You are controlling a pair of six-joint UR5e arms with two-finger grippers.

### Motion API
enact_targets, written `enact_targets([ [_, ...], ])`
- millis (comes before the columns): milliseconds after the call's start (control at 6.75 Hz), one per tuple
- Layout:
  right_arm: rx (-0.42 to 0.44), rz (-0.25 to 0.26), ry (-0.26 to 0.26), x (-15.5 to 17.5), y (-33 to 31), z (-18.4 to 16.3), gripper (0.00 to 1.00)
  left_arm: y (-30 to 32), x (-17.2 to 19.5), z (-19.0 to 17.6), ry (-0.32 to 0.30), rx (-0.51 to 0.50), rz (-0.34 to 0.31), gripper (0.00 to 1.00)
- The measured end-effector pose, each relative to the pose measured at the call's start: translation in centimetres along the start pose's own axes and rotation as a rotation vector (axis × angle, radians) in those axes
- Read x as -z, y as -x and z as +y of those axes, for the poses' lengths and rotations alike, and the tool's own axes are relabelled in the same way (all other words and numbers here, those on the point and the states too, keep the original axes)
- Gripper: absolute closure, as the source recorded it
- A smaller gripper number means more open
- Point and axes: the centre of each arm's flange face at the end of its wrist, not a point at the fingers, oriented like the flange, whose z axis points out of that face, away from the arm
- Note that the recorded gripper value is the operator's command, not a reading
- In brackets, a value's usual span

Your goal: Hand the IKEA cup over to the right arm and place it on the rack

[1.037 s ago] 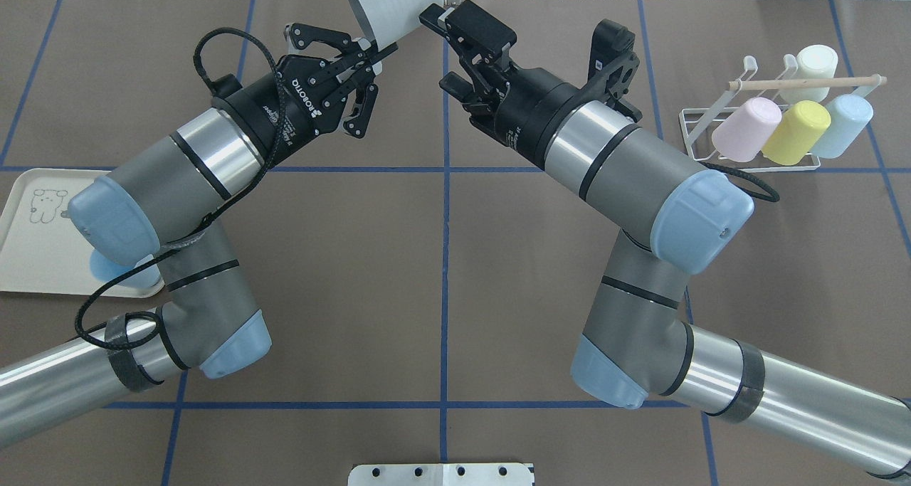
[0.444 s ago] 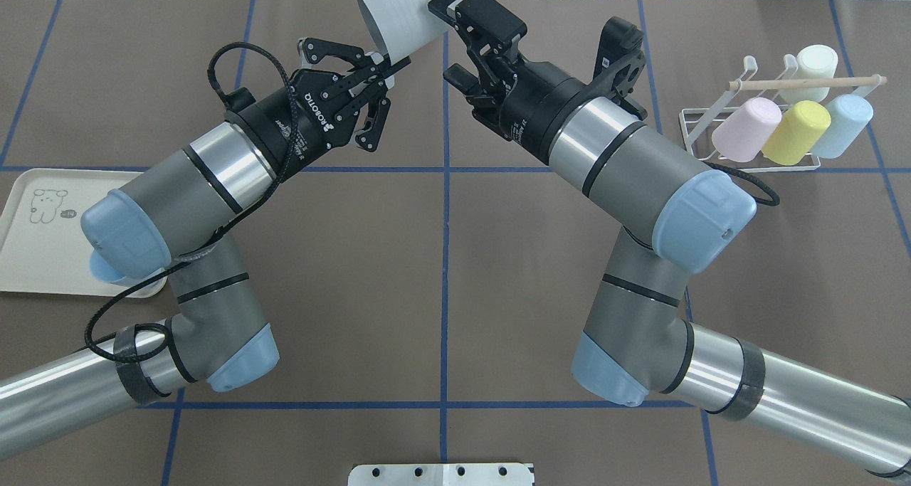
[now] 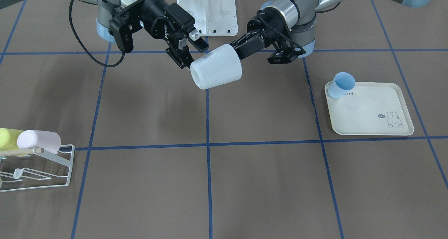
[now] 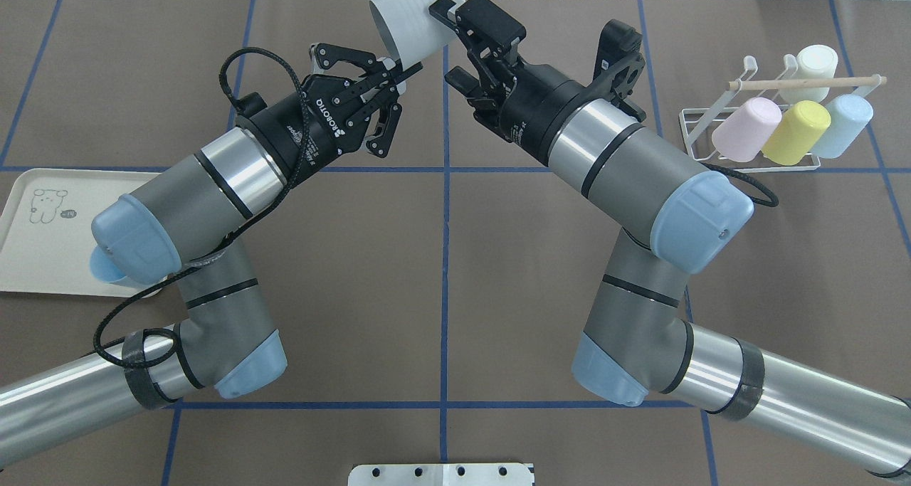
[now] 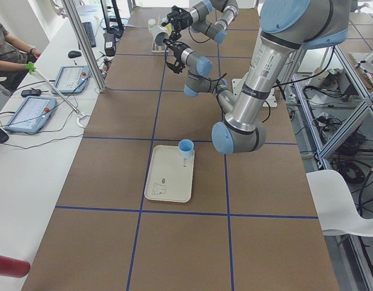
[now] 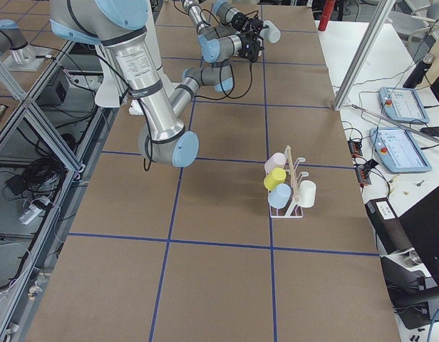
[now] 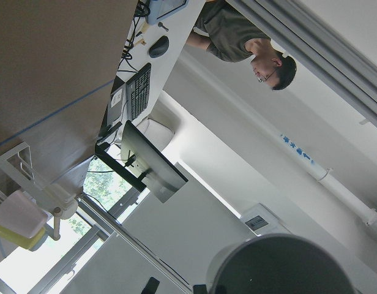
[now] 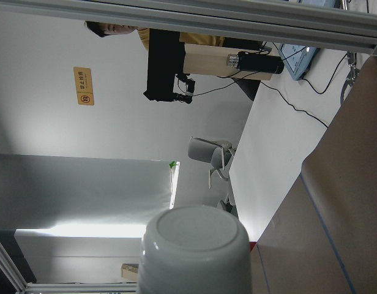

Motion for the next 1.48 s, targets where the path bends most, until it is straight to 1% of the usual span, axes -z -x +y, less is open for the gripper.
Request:
enact_targets([
  [444,-0.003,-0.002,-0.002,0.0,0.0,0.0,0.01,2.3,0.1,0.9,-0.005,0.02,-0.008,1.0],
  [1481,0.002,0.001,-0.011,-0.2,-0.1,-0.6,0.03,2.2,0.2,2.0,0.01,0.029,0.007,1.0],
])
